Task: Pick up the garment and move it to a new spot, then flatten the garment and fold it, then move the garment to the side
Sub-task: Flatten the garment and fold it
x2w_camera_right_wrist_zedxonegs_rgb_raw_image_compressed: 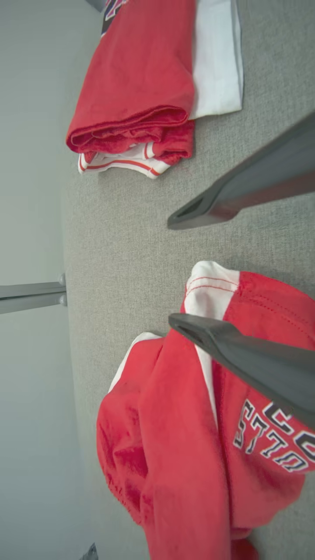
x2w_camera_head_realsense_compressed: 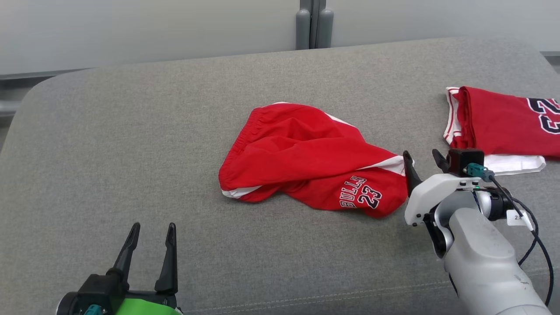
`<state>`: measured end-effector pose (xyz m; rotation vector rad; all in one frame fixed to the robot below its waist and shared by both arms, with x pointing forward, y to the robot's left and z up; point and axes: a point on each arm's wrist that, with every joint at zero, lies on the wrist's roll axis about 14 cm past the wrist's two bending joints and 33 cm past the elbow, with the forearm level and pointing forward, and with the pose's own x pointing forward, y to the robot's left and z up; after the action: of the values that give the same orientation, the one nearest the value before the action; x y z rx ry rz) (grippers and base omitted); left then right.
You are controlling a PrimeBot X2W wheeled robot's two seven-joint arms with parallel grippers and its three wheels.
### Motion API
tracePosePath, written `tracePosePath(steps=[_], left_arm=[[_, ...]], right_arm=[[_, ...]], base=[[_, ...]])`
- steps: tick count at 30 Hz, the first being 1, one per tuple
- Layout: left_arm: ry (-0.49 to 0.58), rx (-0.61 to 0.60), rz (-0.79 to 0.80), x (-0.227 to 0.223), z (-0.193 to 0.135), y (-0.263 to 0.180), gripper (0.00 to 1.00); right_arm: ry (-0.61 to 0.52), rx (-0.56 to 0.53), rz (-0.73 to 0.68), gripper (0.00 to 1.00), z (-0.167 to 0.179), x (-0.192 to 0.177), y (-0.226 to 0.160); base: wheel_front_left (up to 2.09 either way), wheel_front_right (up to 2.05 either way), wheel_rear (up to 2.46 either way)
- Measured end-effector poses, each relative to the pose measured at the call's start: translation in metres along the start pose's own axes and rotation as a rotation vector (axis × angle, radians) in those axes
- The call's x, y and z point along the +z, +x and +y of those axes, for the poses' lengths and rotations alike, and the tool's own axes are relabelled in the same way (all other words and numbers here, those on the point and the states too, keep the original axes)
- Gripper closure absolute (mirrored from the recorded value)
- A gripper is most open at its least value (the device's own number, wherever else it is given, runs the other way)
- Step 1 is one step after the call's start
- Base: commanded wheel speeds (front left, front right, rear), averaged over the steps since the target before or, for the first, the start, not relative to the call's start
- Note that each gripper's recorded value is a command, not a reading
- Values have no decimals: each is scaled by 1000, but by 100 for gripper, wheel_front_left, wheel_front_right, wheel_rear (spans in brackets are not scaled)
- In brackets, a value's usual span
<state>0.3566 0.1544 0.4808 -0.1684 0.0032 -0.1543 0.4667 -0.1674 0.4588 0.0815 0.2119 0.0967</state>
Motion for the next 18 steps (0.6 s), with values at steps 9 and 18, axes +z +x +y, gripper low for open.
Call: tracePosePath(steps=[9, 18], left_arm=[[-48, -3, -4, -1, -10, -7, 0], [-127, 35, 14, -9, -10, -11, 0]], right_arm=[[29, 69, -127, 0, 27, 13, -37], [111, 94, -246, 0, 39, 20, -88]], base=[[0, 0, 0], [0, 0, 0]])
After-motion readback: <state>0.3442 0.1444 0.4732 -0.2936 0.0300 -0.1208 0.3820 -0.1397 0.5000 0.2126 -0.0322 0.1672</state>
